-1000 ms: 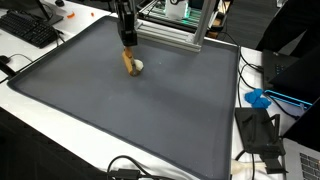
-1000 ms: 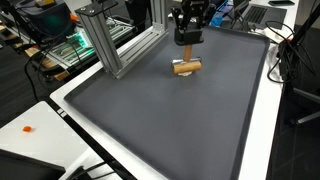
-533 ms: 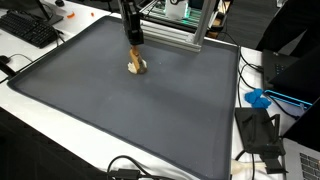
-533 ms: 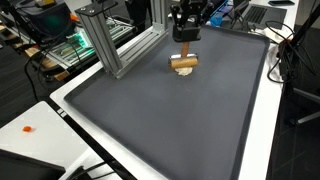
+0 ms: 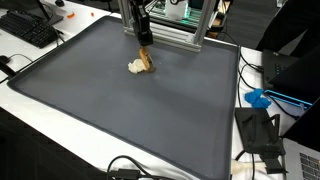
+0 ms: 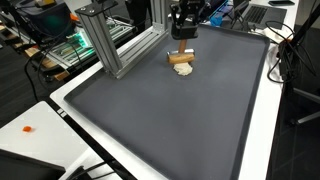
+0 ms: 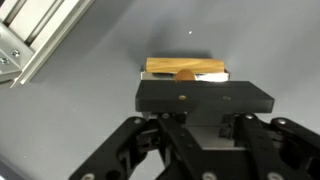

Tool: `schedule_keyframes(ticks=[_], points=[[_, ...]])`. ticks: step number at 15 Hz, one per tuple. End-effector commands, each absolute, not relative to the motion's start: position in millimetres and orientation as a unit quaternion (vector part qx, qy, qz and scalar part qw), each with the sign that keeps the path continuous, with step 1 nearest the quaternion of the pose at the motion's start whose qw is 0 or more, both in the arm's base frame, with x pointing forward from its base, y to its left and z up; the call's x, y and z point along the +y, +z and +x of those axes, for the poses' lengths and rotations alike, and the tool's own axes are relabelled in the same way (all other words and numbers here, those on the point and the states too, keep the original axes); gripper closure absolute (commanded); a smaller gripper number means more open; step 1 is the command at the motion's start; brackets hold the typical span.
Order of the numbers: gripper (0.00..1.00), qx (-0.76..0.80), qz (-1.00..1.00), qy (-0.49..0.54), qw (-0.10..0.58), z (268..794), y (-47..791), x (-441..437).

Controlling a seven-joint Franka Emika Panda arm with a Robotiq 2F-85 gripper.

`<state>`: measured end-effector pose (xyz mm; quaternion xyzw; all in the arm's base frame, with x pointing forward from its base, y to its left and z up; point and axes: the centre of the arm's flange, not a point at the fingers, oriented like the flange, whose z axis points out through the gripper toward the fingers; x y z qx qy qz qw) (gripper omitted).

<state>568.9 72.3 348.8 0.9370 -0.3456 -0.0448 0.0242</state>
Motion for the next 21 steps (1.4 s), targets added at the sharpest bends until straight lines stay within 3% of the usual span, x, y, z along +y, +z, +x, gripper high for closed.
schedule_keyframes(ticks=[1, 11, 21], points=[[0.78, -0.323, 0.945, -0.051, 0.031, 560, 345, 75], [0.78, -0.072, 0.996, -0.013, 0.046, 560, 383, 71], [0.78, 0.171, 0.983, -0.021, 0.059, 555, 367, 68]])
